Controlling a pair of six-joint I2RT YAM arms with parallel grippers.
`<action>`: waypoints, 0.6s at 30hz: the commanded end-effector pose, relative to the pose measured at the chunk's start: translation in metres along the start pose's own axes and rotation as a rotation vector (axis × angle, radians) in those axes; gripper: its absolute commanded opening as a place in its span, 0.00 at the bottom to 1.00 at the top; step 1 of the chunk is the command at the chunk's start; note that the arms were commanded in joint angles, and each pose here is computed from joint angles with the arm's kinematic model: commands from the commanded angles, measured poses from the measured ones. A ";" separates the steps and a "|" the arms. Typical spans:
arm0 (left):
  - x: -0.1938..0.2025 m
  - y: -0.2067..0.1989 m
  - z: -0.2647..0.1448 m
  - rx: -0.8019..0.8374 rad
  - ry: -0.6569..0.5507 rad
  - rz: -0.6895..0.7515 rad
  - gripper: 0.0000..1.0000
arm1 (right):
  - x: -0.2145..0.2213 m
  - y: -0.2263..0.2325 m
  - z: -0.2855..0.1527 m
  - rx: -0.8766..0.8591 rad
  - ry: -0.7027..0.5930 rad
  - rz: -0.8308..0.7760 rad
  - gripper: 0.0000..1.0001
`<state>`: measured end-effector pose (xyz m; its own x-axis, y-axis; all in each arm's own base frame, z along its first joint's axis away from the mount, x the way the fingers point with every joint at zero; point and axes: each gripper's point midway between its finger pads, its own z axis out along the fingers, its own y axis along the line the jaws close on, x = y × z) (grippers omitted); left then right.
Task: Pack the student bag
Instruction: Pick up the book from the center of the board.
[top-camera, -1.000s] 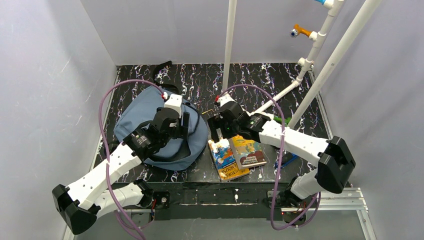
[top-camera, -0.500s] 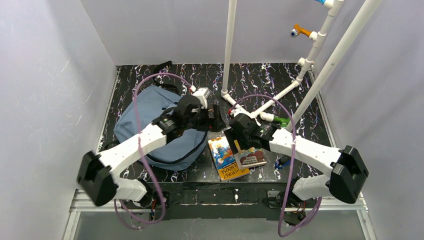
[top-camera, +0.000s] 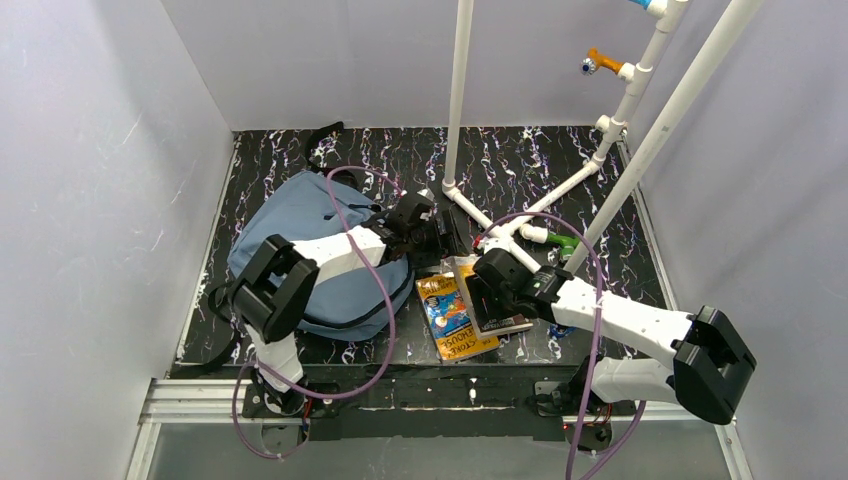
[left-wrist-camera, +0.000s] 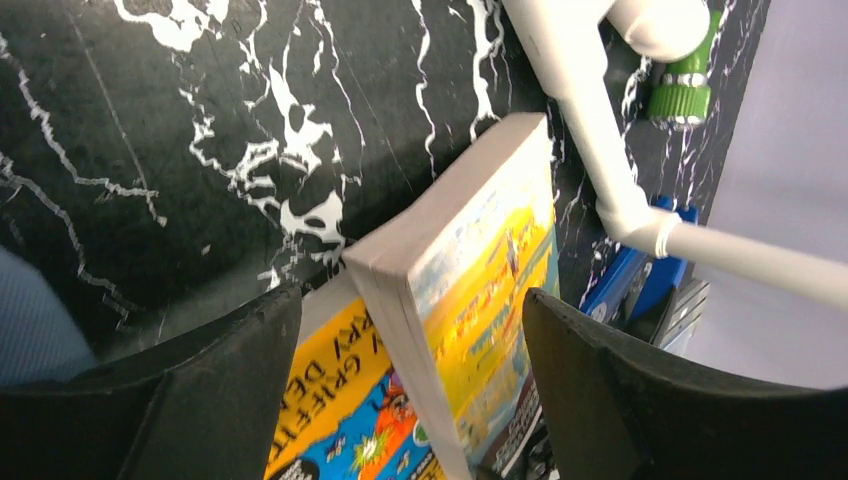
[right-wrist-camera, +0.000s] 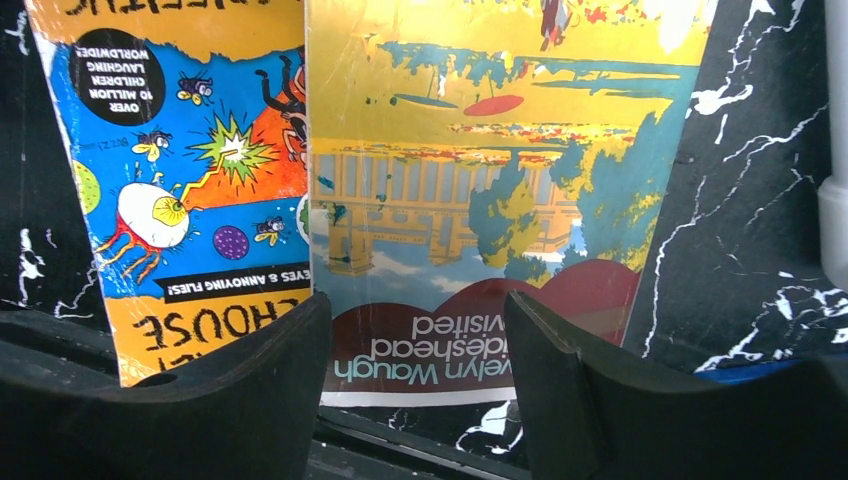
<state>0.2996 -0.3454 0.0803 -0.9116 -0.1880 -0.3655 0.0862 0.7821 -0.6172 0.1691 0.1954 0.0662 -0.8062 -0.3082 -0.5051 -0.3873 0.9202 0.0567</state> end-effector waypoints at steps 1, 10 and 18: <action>-0.008 -0.014 0.017 0.046 0.004 -0.100 0.77 | -0.007 0.007 0.001 -0.046 -0.049 0.054 0.71; 0.007 -0.017 0.036 0.083 0.048 -0.140 0.62 | -0.001 0.005 0.010 -0.036 -0.030 0.050 0.69; 0.001 -0.023 0.039 0.155 -0.005 -0.131 0.32 | -0.005 0.008 0.009 -0.047 -0.031 0.044 0.68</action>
<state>0.3098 -0.3796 0.0499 -0.9278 -0.2852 -0.2403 -0.0258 0.6917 -0.7217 0.1727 0.2038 0.0619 -0.8086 -0.2619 -0.5268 -0.3711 0.9219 0.1113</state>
